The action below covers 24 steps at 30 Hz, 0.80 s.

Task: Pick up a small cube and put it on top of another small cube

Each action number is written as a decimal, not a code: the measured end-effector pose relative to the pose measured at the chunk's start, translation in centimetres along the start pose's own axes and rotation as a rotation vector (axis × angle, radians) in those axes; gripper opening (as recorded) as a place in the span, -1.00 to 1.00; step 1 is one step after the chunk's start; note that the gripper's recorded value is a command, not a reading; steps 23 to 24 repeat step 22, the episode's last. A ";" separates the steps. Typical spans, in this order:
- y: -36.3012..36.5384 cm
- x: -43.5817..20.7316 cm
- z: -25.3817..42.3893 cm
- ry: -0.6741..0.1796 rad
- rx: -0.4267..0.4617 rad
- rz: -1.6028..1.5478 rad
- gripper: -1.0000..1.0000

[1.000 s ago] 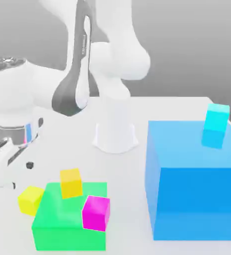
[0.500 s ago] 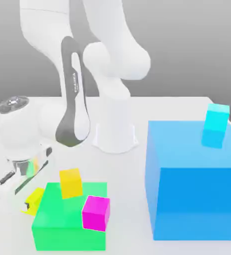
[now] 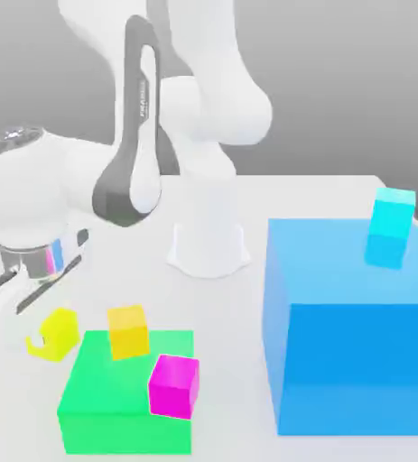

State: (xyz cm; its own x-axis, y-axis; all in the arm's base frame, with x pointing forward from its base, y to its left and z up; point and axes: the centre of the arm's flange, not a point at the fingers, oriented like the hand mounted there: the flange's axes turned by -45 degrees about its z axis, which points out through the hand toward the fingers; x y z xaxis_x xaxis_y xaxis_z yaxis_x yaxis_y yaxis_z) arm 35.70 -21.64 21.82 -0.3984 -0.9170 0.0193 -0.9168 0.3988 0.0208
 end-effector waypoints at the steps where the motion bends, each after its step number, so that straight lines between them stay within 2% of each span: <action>1: 0.0 -0.7 -0.9 0.010 -0.005 0.030 -1.00; 7: 0.8 -5.2 -6.5 0.037 -0.005 0.239 -1.00; 12: 2.8 -9.7 -11.2 0.000 0.010 0.399 -1.00; 18: 3.2 -9.6 -6.4 -0.020 0.018 0.470 -1.00; 19: 3.2 -9.6 -5.6 -0.022 0.018 0.470 1.00; 24: 3.2 -9.6 -5.6 -0.022 0.018 0.470 1.00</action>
